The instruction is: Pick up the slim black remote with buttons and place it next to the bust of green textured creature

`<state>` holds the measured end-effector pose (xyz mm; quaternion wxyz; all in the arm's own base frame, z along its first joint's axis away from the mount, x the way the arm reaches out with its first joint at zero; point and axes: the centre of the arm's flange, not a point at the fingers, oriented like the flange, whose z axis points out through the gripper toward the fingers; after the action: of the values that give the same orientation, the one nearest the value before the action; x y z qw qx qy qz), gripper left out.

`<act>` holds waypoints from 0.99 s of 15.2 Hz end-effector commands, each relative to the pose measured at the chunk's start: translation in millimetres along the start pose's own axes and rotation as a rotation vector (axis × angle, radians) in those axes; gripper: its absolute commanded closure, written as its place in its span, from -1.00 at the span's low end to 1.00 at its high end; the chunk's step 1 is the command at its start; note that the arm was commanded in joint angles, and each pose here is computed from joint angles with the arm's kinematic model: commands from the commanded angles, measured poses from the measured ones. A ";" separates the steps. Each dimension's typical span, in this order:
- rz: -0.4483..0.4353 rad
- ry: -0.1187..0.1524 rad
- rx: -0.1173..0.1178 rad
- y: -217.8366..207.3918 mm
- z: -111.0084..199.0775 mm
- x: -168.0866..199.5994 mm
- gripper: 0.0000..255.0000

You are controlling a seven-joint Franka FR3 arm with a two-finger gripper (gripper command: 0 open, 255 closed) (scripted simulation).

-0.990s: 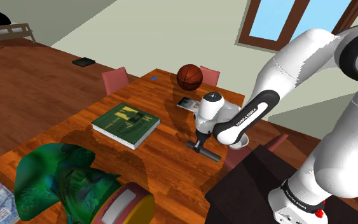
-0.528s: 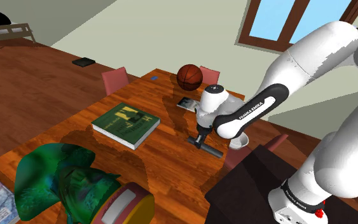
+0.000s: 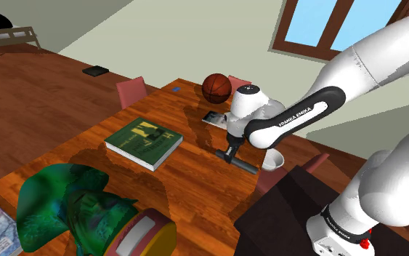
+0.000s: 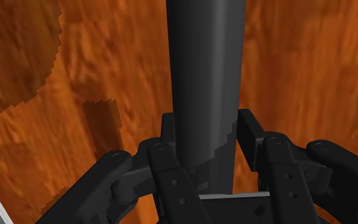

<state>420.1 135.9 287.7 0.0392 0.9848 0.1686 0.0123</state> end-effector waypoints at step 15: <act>0.000 0.000 0.000 6.3 -83.9 0.3 1.00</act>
<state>419.4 135.9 365.0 0.0391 0.9848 0.1686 0.0122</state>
